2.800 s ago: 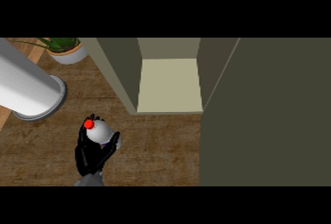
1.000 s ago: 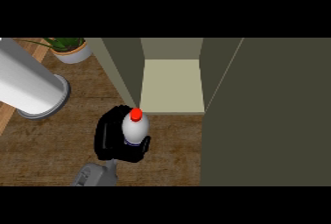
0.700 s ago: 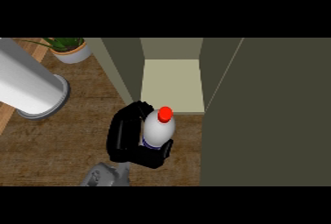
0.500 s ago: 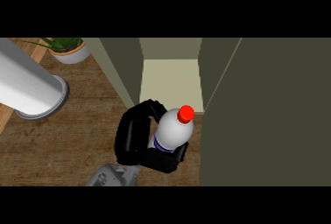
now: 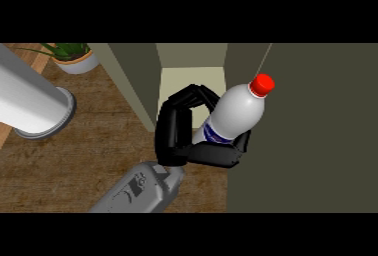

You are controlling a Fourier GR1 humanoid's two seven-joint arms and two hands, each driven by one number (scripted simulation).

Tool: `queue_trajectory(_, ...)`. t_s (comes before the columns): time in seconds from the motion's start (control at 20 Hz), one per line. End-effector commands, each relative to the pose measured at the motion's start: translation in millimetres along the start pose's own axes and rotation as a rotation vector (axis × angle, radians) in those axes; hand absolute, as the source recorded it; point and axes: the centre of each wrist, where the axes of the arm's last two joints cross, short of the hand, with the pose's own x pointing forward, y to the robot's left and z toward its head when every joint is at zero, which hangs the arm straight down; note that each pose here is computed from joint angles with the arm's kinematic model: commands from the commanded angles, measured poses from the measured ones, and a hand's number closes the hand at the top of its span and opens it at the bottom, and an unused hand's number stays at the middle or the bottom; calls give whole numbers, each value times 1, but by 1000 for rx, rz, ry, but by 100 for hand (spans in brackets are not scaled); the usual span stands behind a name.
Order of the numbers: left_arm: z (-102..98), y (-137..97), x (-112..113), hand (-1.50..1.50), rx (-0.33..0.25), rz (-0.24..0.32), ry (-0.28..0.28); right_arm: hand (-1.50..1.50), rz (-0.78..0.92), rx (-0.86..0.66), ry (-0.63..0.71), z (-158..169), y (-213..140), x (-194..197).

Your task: Pick up the bottled water, place it into the cabinet and close the cabinet

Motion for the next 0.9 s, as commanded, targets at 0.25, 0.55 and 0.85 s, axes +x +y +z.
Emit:
queue_trajectory(0.25, -41, -3, -12, 150, 58, -141, 12, -150, -9, -4, -75, -4, -6, 24)
queue_trajectory(0.55, -67, 3, -27, 150, 77, -184, 18, -150, -23, 12, -54, 0, -8, 30)
queue_trajectory(0.85, -79, 15, -41, 150, 92, -267, 45, -150, -29, -2, -59, -3, -10, 23)
